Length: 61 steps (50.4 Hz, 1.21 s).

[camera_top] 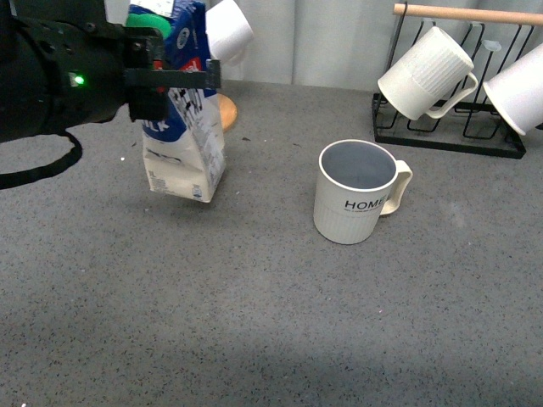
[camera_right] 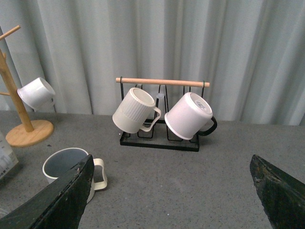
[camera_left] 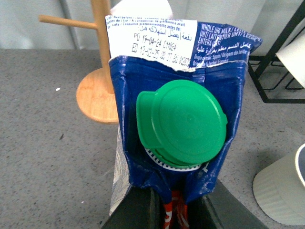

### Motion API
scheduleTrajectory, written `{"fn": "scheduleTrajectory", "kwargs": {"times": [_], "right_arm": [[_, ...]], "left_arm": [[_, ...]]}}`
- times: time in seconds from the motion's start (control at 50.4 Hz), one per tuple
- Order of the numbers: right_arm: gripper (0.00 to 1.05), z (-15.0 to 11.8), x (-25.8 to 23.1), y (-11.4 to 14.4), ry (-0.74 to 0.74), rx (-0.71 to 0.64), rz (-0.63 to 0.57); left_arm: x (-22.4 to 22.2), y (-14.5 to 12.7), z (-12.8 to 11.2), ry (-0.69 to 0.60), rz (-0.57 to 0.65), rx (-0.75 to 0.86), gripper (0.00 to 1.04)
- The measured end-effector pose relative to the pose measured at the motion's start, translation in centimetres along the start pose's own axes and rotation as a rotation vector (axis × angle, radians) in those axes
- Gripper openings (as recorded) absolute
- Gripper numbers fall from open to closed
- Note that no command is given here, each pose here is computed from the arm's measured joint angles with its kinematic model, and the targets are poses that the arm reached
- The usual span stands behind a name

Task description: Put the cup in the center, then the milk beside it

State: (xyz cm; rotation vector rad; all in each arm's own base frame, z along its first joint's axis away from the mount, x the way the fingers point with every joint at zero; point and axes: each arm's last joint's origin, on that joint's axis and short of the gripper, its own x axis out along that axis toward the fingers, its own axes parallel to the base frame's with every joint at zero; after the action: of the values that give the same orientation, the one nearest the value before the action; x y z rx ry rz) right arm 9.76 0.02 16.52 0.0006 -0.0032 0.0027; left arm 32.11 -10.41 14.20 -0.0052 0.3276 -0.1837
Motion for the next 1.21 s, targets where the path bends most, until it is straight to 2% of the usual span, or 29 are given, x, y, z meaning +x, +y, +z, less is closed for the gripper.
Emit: {"fn": "scheduleTrajectory", "kwargs": {"times": [0.258,0.436,0.912,1.21], "right_arm": [[0.96,0.0,0.0,0.0,0.000,0.000,0.000],[0.96,0.0,0.0,0.0,0.000,0.000,0.000],[0.96,0.0,0.0,0.0,0.000,0.000,0.000],[0.96,0.0,0.0,0.0,0.000,0.000,0.000]], "left_arm": [[0.8,-4.4,0.0,-0.002,-0.080,0.010,0.10],[0.5,-5.9,-0.4,0.009,-0.101,0.002,0.10],[0.4,-7.9,-1.7,0.042,-0.122,0.002,0.09],[0.4,-8.0,-2.0,0.048,-0.112,-0.002,0.10]]}}
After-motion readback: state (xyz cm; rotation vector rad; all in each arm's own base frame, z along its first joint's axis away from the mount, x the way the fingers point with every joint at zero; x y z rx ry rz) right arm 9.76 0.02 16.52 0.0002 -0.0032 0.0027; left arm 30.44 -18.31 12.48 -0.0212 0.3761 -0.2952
